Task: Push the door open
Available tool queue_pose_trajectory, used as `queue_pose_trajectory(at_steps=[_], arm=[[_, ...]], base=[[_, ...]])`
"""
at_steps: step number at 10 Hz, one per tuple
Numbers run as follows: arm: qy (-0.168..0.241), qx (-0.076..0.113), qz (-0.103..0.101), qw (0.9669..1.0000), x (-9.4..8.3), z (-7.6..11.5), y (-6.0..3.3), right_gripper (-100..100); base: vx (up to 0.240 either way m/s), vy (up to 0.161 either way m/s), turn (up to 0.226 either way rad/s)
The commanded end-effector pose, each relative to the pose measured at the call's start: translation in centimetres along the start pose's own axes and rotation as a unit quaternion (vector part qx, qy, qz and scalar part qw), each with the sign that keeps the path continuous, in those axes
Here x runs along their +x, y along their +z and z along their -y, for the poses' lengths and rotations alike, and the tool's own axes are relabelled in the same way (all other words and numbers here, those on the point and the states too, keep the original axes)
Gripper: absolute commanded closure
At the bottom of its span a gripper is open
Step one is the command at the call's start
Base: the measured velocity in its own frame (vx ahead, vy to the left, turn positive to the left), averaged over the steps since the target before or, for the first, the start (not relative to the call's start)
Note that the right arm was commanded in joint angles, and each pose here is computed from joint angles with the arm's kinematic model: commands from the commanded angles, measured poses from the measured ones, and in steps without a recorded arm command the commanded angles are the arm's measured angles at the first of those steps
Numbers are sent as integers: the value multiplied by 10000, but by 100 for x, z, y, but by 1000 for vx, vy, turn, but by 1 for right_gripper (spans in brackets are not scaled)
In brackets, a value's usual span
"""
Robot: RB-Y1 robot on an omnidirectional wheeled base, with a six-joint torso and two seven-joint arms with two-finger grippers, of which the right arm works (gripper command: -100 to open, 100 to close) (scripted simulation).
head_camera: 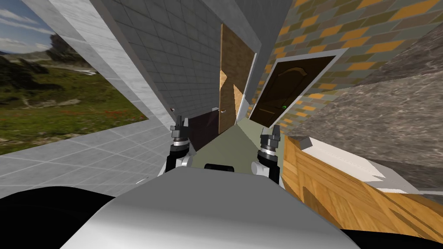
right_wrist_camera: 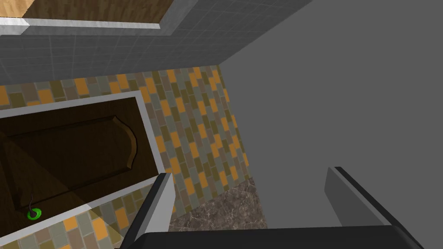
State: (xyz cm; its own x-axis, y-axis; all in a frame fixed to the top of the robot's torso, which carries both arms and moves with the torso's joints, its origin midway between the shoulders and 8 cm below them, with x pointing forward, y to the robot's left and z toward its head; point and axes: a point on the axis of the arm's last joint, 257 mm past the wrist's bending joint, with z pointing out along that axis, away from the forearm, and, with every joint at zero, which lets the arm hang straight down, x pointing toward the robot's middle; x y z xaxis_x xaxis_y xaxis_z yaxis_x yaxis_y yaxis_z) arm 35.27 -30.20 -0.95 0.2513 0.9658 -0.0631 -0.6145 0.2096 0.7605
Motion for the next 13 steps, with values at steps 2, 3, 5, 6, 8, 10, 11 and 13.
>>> queue_pose_trajectory(at_steps=[2, 3, 5, 6, 8, 10, 11, 13], arm=[[62, 140, -155, 9998, 103, 209, -33, -100], [74, 169, -186, 9997, 127, 253, -40, -100], [104, 239, -254, 9993, 182, 356, -58, -100], [132, 309, -323, 9989, 236, 457, -78, -100], [176, 418, -429, 9981, 322, 614, -112, -100], [224, 540, -540, 9968, 417, 784, -155, -100], [254, 621, -615, 9958, 481, 895, -185, -100], [288, 709, -691, 9947, 549, 1012, -220, -100]], base=[[125, -56, 76], [130, -30, 55], [97, -41, 46], [111, -45, 89], [153, -56, 90], [102, -63, 65], [155, -82, 138], [126, -70, 58]])
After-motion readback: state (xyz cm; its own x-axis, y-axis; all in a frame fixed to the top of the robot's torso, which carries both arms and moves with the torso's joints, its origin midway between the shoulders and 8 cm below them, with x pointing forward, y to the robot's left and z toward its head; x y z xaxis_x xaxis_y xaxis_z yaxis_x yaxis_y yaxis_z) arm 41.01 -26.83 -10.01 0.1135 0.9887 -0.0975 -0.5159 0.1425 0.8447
